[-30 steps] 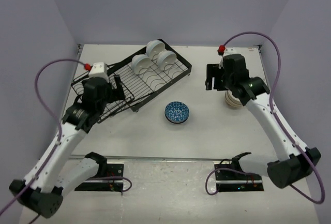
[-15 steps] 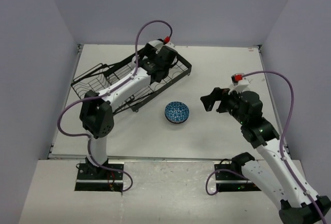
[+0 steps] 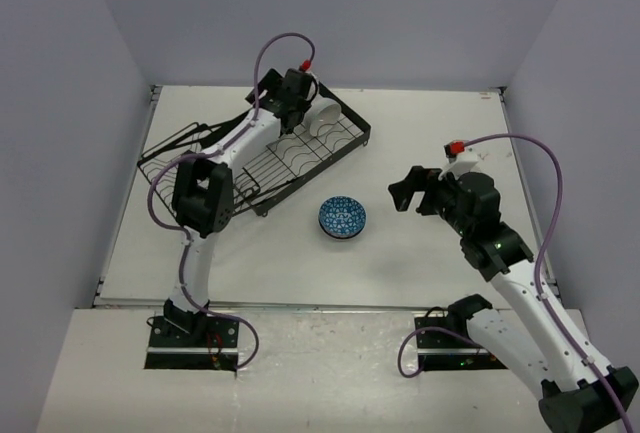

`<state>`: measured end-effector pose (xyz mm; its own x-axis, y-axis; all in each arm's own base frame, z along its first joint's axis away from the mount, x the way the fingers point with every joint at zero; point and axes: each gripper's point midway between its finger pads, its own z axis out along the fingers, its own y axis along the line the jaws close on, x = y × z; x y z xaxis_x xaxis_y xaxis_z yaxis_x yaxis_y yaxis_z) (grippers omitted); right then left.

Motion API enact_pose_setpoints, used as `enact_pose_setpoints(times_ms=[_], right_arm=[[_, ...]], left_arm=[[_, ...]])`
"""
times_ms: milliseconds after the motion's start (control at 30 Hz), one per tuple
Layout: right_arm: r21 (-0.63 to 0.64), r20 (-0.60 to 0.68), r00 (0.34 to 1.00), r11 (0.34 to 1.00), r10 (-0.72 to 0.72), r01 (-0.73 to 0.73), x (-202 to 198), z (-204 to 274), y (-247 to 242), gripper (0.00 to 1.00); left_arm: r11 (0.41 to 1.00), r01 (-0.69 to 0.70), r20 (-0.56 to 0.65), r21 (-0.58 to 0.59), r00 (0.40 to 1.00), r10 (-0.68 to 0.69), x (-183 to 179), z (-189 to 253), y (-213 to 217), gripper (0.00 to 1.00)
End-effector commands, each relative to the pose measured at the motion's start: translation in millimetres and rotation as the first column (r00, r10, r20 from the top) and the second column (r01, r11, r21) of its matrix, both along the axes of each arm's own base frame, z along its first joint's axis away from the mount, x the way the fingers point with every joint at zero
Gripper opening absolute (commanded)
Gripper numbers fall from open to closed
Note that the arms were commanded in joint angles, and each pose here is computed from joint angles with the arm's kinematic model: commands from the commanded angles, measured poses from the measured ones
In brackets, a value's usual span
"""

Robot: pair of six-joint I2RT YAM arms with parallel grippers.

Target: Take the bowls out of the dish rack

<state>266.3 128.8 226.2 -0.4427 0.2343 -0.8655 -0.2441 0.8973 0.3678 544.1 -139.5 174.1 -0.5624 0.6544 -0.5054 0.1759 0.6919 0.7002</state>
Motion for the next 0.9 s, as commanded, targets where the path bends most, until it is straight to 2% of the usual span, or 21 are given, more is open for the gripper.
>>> enact_pose_setpoints(times_ms=[0, 67, 300, 400, 433, 500, 600, 700, 867], right_arm=[[0.000, 0.050, 0.998, 0.999, -0.038, 0.038, 7.1, 10.9, -5.8, 0.99], [-0.004, 0.040, 0.999, 0.999, -0.036, 0.036, 8.4, 8.6, -5.0, 0.99], [-0.009, 0.033, 0.999, 1.000, -0.027, 0.028, 9.7, 6.5, -3.2, 0.99], [-0.014, 0.025, 0.999, 1.000, -0.027, 0.027, 11.0, 4.1, -2.7, 0.99], [-0.018, 0.021, 0.999, 0.999, -0.026, 0.027, 11.5, 2.8, -2.6, 0.99], [-0.021, 0.014, 1.000, 0.999, -0.026, 0.026, 12.5, 1.3, -2.2, 0.99], [-0.019, 0.005, 1.000, 1.000, -0.010, 0.010, 12.4, -0.6, 0.6, 0.99], [-0.020, -0.004, 1.000, 1.000, 0.004, -0.004, 12.4, -2.5, 3.4, 0.99], [-0.021, -0.011, 1.000, 1.000, 0.010, -0.010, 12.8, -3.6, 4.4, 0.99]], left_arm=[[1.000, 0.031, -0.024, -0.006, 0.999, -0.031, 8.3, -12.3, -2.7, 1.00], [1.000, 0.020, -0.009, -0.019, 1.000, -0.020, 11.0, -18.2, -0.5, 1.00], [0.990, -0.102, 0.105, 0.103, 0.990, 0.091, 21.1, -33.7, 24.0, 0.95], [0.990, -0.101, 0.119, 0.101, 0.989, 0.089, 22.0, -33.1, 24.0, 0.88], [0.990, -0.097, 0.120, 0.100, 0.989, 0.085, 22.3, -32.6, 23.6, 0.81], [0.990, -0.096, 0.124, 0.104, 0.989, 0.083, 22.8, -32.4, 23.7, 0.77], [0.989, -0.102, 0.126, 0.110, 0.988, 0.088, 20.7, -31.8, 24.1, 0.61], [0.990, -0.100, 0.122, 0.102, 0.989, 0.088, 17.5, -37.0, 23.9, 0.59], [0.988, -0.109, 0.120, 0.111, 0.988, 0.095, 15.7, -46.5, 25.2, 0.46]])
